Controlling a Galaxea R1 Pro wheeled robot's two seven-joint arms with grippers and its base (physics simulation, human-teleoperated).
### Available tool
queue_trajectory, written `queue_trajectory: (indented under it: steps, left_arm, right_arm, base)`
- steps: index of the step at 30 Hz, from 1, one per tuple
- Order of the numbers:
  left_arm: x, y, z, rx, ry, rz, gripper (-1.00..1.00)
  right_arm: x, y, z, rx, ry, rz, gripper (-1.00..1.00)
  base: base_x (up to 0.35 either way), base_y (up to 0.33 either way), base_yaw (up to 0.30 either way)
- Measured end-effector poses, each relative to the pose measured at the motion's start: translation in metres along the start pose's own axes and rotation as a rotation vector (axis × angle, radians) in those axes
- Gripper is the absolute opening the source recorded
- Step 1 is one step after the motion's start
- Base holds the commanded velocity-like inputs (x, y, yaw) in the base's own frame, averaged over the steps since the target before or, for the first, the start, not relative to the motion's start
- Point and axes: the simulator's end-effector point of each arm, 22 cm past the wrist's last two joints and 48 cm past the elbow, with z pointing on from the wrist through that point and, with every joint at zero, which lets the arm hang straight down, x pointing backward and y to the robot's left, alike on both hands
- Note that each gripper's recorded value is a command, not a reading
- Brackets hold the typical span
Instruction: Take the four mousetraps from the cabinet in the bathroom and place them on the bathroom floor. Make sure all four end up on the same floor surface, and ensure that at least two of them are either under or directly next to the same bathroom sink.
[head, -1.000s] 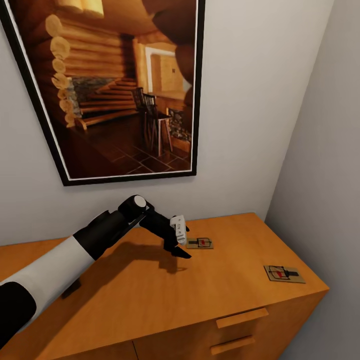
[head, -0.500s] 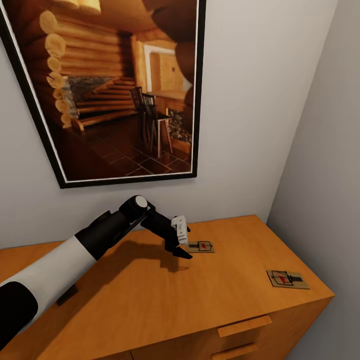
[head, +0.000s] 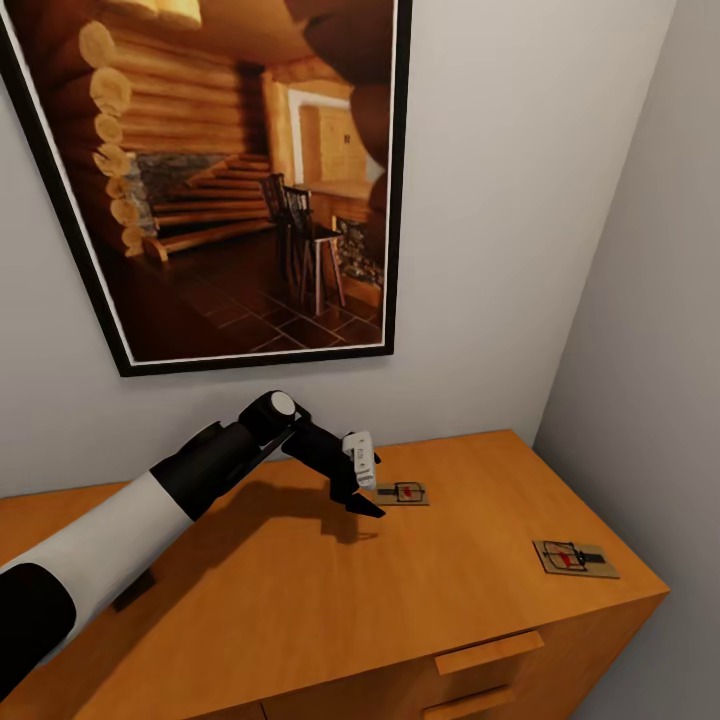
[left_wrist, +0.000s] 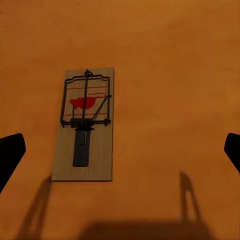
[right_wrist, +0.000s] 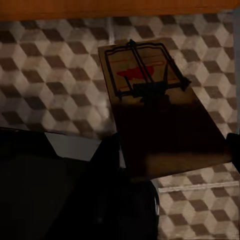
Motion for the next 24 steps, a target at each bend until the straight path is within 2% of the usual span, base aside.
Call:
queue_trajectory:
  steps: [6, 12, 14, 18, 21, 24]
  left_arm:
    - [-0.005, -0.002, 0.003, 0.006, -0.006, 0.005, 1.0]
    - [-0.005, -0.003, 0.004, 0.007, -0.006, 0.006, 1.0]
    - [-0.005, -0.003, 0.004, 0.007, -0.006, 0.006, 1.0]
    - [-0.006, -0.003, 0.004, 0.008, -0.007, 0.006, 1.0]
    - [-0.006, -0.003, 0.004, 0.008, -0.007, 0.007, 1.0]
    - [-0.006, -0.003, 0.004, 0.008, -0.007, 0.007, 1.0]
  right_arm:
    - [0.016, 0.016, -0.001, -0.022, 0.083, -0.002, -1.0]
    - [0.018, 0.038, -0.002, -0.058, 0.101, 0.005, -1.0]
    - [0.026, 0.044, -0.004, -0.084, 0.137, 0.006, -1.0]
    - [0.053, 0.061, -0.011, -0.162, 0.264, 0.01, -1.0]
    - [0.06, 0.069, -0.015, -0.202, 0.302, 0.024, -1.0]
    - [0.063, 0.07, -0.016, -0.214, 0.314, 0.032, -1.0]
  base:
    - [0.0, 0.0, 0.0]
    - [0.0, 0.0, 0.0]
    - [0.0, 0.0, 0.0]
    - [0.0, 0.0, 0.0]
    - [0.0, 0.0, 0.0]
    - [0.0, 0.0, 0.0]
